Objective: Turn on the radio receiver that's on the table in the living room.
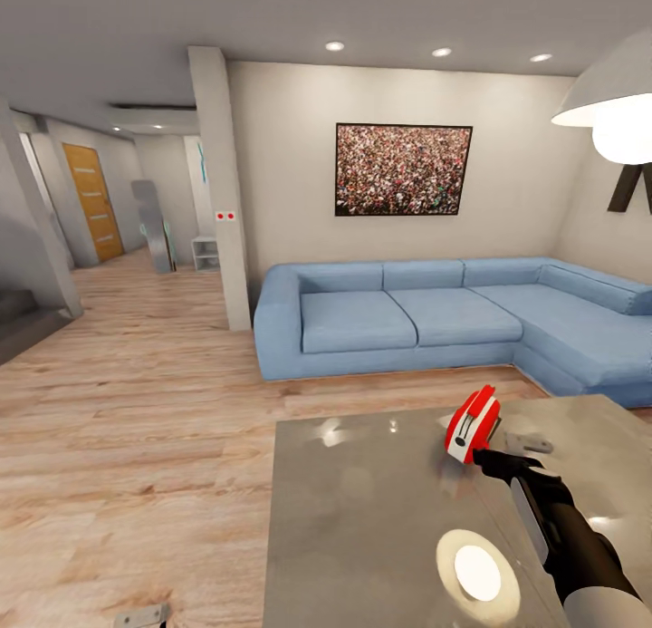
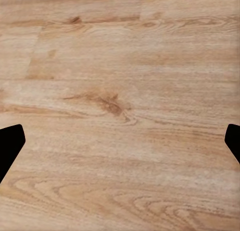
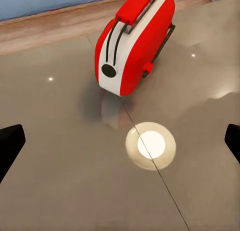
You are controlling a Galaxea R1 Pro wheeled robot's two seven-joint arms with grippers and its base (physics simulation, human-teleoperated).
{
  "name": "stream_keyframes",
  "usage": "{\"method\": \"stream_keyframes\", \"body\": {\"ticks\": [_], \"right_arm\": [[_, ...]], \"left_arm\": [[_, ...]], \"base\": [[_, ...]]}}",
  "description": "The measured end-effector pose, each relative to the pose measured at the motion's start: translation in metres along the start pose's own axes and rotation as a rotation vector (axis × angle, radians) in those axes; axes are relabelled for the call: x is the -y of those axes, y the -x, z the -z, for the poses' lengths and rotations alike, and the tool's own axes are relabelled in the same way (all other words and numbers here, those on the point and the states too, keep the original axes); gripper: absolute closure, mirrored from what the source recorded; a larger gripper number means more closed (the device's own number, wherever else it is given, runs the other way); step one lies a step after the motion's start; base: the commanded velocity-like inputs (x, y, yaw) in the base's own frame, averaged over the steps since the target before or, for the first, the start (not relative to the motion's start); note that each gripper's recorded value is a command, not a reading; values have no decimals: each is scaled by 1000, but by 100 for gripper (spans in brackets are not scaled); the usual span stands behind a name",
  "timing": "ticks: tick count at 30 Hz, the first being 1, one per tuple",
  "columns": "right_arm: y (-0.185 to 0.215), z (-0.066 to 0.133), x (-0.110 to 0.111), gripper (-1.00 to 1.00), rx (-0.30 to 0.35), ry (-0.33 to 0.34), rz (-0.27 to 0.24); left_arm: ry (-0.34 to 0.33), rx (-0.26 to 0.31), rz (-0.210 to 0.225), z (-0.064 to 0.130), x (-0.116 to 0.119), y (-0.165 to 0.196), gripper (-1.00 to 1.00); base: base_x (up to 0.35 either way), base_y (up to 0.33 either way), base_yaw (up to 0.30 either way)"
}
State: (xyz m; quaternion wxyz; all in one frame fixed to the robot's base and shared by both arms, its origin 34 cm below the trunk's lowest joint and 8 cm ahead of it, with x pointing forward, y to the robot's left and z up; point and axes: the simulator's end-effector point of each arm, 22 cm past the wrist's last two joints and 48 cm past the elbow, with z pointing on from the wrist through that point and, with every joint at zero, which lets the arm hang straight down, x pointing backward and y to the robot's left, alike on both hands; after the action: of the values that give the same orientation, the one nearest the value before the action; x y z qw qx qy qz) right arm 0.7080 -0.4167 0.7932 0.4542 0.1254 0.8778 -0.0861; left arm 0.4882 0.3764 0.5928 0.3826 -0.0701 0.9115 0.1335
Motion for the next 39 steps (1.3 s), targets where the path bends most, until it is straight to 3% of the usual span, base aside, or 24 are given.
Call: {"method": "stream_keyframes", "body": {"ticks": [6, 11, 25, 39], "right_arm": [[2, 0, -2, -100, 8, 6, 3], [12, 0, -3, -100, 55, 8, 2], [14, 1, -5, -100, 64, 14, -1], [14, 1, -3, -100, 63, 10, -3]], "left_arm": [[0, 0, 0, 0, 0, 0, -100], [0, 0, 0, 0, 0, 0, -100], [0, -1, 0, 0, 0, -1, -100], [1, -1, 0, 0, -1, -1, -100]], "base": [[0, 0, -1], [0, 0, 0], [0, 0, -9], [0, 0, -241]]}}
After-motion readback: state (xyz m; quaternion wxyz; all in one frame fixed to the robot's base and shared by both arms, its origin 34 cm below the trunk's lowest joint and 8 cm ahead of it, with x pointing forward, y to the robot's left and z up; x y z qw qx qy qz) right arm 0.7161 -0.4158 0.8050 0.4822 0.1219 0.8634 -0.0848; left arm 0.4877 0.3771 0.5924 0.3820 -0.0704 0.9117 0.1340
